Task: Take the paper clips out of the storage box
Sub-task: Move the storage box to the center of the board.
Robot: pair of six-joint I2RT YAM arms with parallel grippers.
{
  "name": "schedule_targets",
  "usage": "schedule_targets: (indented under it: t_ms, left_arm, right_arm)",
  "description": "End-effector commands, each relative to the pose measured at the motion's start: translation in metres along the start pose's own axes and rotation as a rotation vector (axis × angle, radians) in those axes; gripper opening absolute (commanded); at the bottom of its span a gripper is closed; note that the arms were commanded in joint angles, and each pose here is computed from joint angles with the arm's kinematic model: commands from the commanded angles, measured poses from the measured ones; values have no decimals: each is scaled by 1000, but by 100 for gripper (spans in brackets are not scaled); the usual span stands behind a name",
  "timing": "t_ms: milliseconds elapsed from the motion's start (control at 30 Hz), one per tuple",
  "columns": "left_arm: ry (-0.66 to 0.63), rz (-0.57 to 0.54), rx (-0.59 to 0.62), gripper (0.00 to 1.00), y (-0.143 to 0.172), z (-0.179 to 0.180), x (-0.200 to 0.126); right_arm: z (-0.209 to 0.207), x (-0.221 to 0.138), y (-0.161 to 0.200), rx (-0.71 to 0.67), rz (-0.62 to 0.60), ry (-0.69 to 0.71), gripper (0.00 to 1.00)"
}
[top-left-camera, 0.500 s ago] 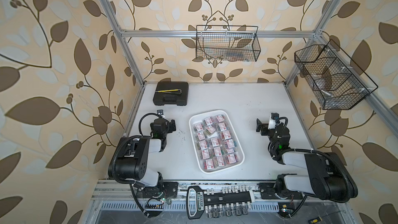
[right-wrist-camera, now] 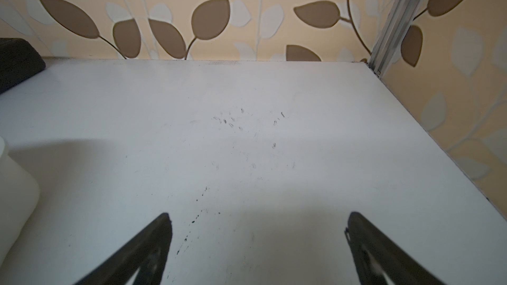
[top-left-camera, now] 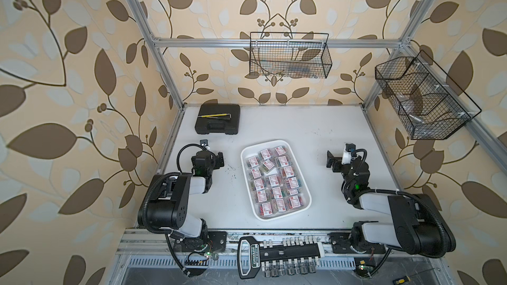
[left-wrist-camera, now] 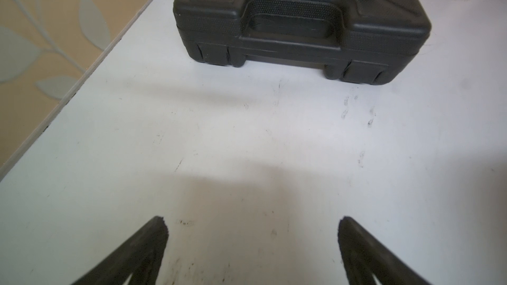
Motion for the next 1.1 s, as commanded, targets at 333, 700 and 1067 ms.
schedule_targets:
  t_ms: [333,700,1067]
  left_arm:
    - [6,-79,-25,99,-23,-4,3]
    - [62,-226,-104,99,-80,-15,-59]
    - [375,14,-378,99,-131,-67,-121]
  right_arm:
    - [-4,3,-7,-2,-25,10,100]
    - [-34,-22,-52,132,16,288,100]
    - [-25,-50,-49,742,127,-111,100]
Point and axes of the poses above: each gripper's point midway between its finger pads, its own x axis out along the fingers, its own z axis along the line the jaws close on, y = z × x, the point moved 4 cm from there along -x, back along the fingers, and after that the axes turned 10 degrees about -x, right-handed, at the moved point
